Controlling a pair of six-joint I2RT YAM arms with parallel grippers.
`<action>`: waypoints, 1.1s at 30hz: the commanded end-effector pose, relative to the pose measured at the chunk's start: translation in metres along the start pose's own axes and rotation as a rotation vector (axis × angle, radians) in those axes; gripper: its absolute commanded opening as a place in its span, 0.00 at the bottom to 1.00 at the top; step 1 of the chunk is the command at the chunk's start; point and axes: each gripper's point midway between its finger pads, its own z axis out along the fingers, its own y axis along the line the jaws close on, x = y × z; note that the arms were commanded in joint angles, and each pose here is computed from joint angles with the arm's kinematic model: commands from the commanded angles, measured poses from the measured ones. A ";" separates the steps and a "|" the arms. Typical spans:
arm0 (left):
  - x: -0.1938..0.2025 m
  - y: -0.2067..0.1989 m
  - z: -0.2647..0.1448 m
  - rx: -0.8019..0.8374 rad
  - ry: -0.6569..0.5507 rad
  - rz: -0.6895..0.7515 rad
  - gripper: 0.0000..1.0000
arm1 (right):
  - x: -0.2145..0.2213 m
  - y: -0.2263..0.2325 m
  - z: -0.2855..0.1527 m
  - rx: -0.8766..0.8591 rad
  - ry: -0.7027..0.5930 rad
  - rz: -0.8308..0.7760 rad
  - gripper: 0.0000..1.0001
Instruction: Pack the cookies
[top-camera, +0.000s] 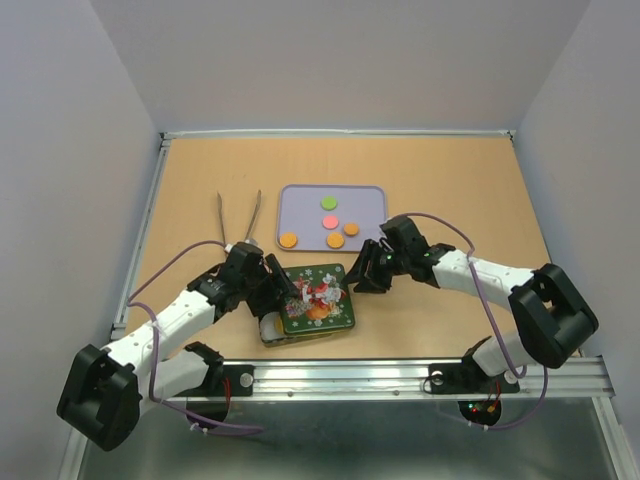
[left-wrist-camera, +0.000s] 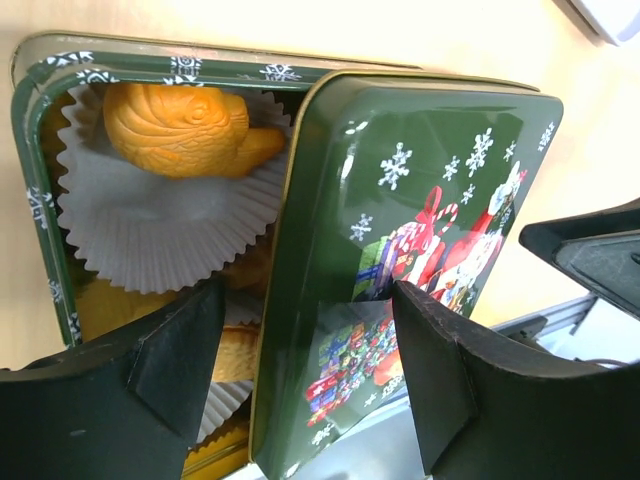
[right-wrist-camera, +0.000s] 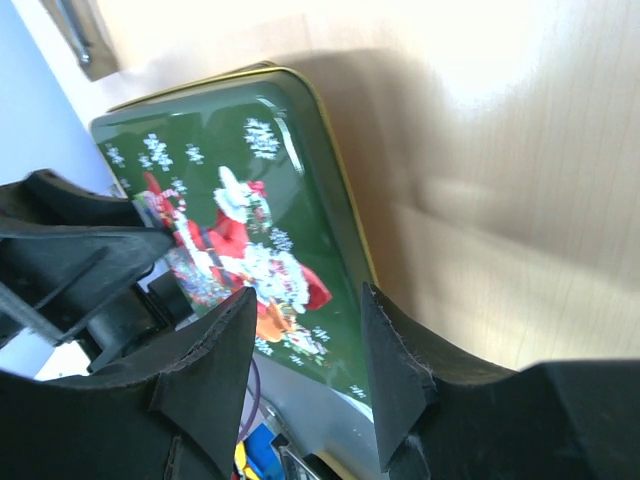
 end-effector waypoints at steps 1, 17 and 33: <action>-0.016 -0.002 -0.013 -0.043 -0.066 0.039 0.78 | 0.000 0.001 0.006 -0.008 0.013 -0.012 0.51; -0.039 -0.029 -0.047 -0.006 -0.161 0.073 0.78 | 0.010 -0.004 0.020 -0.023 0.049 0.015 0.47; -0.020 0.033 -0.057 -0.260 -0.121 -0.003 0.76 | 0.010 -0.002 0.021 -0.027 0.053 0.015 0.46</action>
